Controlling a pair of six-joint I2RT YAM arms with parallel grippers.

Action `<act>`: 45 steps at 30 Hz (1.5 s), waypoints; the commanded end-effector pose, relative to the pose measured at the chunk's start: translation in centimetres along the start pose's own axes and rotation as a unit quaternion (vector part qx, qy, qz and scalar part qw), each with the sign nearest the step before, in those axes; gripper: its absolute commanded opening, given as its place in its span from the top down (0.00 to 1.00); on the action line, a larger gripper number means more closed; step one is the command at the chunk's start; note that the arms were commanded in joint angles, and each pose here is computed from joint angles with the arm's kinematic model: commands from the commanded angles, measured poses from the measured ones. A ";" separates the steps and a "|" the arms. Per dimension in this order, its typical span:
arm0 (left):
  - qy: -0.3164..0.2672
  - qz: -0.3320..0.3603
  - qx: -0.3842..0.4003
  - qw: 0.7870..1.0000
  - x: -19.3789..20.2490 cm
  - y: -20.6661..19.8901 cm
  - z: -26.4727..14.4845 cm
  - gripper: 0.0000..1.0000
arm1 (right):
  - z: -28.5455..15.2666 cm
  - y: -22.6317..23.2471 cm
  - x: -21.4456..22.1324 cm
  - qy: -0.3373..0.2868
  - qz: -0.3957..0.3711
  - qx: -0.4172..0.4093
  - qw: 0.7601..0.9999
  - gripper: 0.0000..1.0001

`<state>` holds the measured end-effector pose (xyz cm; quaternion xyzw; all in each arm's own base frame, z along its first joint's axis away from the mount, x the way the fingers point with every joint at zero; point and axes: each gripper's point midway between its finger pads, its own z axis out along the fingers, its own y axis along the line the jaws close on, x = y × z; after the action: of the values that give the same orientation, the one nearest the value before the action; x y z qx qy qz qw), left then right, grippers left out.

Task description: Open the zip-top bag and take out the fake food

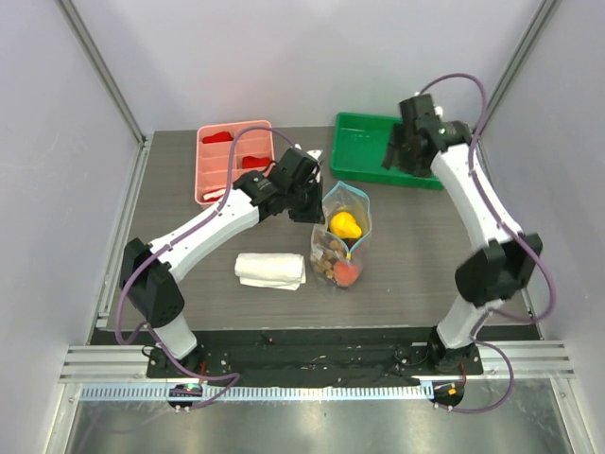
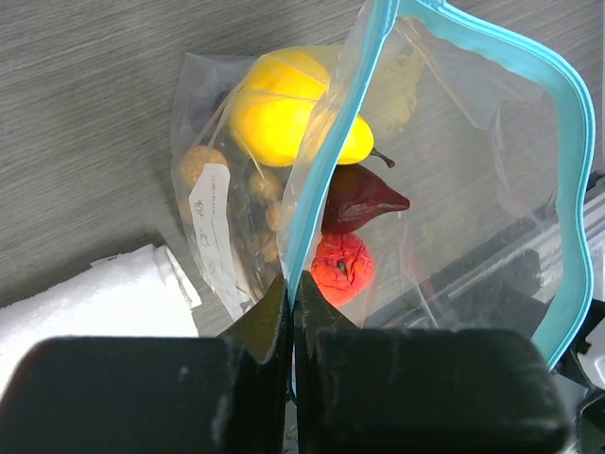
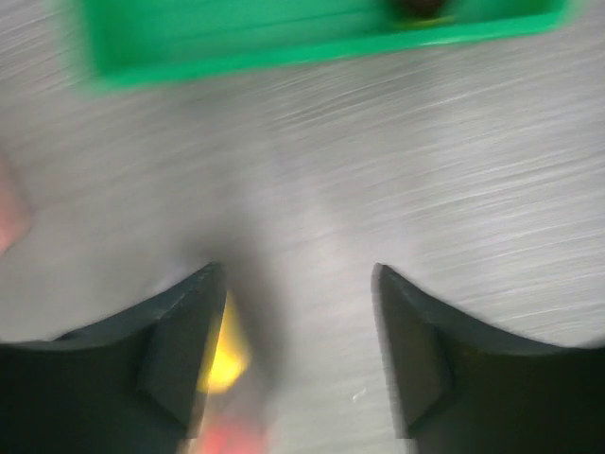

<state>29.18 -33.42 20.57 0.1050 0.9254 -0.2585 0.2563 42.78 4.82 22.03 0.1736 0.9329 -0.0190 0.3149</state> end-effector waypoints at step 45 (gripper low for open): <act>-0.042 -0.017 0.082 0.996 -2.9 -4.8 -6.2 1.00 | -11.4 16.4 21.8 0.163 -0.117 -0.408 0.891 0.29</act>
<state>28.56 -33.18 24.67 0.0928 0.9138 -0.2881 0.2708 25.31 26.33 16.71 -0.0756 0.9396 0.2800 0.1817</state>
